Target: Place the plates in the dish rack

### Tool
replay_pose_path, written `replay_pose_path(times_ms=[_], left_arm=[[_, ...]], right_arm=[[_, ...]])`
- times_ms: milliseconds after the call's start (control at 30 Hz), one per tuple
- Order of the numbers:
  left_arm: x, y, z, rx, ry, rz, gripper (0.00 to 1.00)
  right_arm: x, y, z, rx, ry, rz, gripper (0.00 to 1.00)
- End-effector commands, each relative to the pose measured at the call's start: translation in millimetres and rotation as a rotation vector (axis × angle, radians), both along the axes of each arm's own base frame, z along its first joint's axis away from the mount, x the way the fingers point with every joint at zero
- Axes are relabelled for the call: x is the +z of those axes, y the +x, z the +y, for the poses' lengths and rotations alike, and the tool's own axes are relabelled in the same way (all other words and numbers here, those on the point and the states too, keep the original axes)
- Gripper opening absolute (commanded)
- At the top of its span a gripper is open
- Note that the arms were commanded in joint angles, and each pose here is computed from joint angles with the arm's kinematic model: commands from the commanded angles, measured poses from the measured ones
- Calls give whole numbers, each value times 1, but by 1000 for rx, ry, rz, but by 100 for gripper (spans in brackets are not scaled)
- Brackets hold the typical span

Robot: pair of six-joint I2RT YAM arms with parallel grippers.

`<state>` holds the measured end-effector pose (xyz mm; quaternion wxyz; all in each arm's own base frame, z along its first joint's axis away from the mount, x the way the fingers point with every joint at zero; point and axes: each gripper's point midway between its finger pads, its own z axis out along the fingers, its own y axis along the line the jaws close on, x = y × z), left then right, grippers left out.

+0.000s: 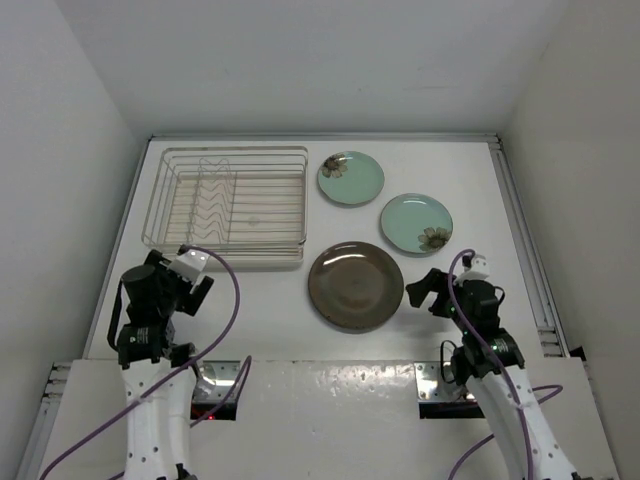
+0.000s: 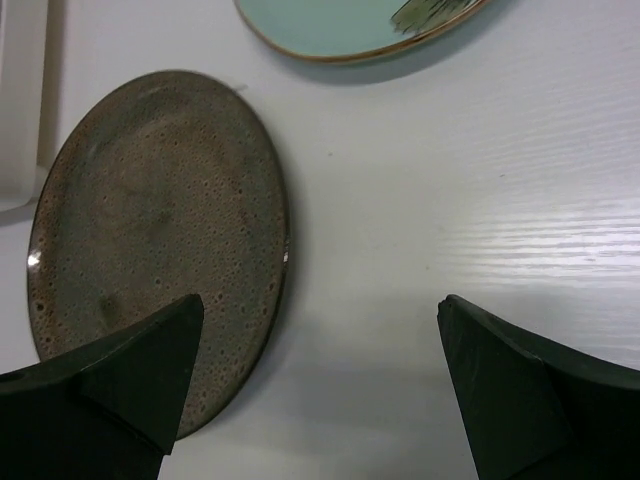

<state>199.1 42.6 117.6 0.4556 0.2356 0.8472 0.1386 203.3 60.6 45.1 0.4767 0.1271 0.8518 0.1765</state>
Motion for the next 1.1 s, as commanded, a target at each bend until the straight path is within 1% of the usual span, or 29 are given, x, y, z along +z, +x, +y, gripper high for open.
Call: replay_pose_path(times_ms=[0, 33, 67, 100, 133, 167, 200, 233, 267, 300, 333, 367, 400, 500, 567, 600, 633, 667, 733, 767, 800, 833, 867, 900, 933, 967, 1000, 1067], left_arm=[[54, 10, 3, -8, 54, -133, 100], [52, 5, 3, -97, 149, -77, 100], [72, 7, -8, -190, 172, -93, 100], [76, 3, -15, -240, 167, -69, 100], [89, 5, -21, -267, 151, -77, 97], [99, 6, -26, -296, 129, -75, 93], [132, 9, -37, -352, 120, -127, 92], [128, 13, -41, -379, 71, -58, 92], [138, 16, -46, -391, 36, -53, 90], [168, 21, -52, -415, 19, -100, 90], [165, 29, -53, -422, -23, -49, 89], [175, 35, -55, -422, -39, -54, 89], [192, 38, -59, -439, -42, -79, 89], [196, 53, -63, -468, -42, -50, 89], [204, 60, -69, -502, -30, -64, 89], [200, 67, -71, -514, -39, -41, 89], [205, 73, -73, -525, -34, -55, 89], [207, 78, -80, -545, -42, -55, 89], [204, 91, -89, -578, -65, -33, 89], [199, 93, -95, -601, -78, -15, 89], [201, 97, -105, -628, -87, -15, 89], [192, 101, -113, -650, -112, 18, 89], [194, 105, -120, -667, -117, 14, 89], [190, 103, -135, -703, -144, 36, 89], [195, 105, -142, -718, -155, 28, 89], [190, 108, -159, -746, -185, 58, 89], [189, 108, -169, -759, -205, 75, 88], [192, 120, -177, -714, -184, 83, 87]], right_arm=[[9, 1, 31, 132, 108, 13, 100], [13, 4, 36, 151, 124, 2, 100], [10, 5, 40, 153, 147, 42, 100], [0, 5, 38, 120, 165, 117, 100], [-2, 6, 38, 113, 171, 143, 100], [13, 12, 46, 151, 193, 133, 100], [-6, 10, 48, 166, 179, 236, 92], [3, 13, 55, 205, 197, 244, 82], [-3, 16, 55, 207, 186, 296, 66], [-18, 10, 55, 220, 165, 371, 60], [-17, 14, 56, 229, 165, 379, 57], [-26, 13, 56, 236, 155, 421, 58], [-35, 10, 55, 227, 154, 468, 62], [-39, 14, 59, 232, 173, 465, 73], [-38, 20, 61, 228, 183, 435, 73], [-39, 23, 60, 222, 187, 411, 72], [-35, 36, 63, 209, 209, 361, 71], [-38, 34, 64, 206, 223, 362, 68], [-42, 38, 71, 217, 264, 355, 61], [-49, 35, 72, 217, 273, 385, 57], [-50, 35, 74, 226, 280, 385, 49], [-52, 34, 78, 248, 307, 400, 43], [-55, 31, 80, 260, 313, 415, 36], [-55, 30, 82, 276, 315, 417, 17], [-54, 29, 83, 289, 322, 421, 5], [-53, 28, 82, 309, 310, 419, 0], [-51, 28, 81, 315, 301, 417, 0], [-33, 33, 76, 365, 229, 378, 0]])
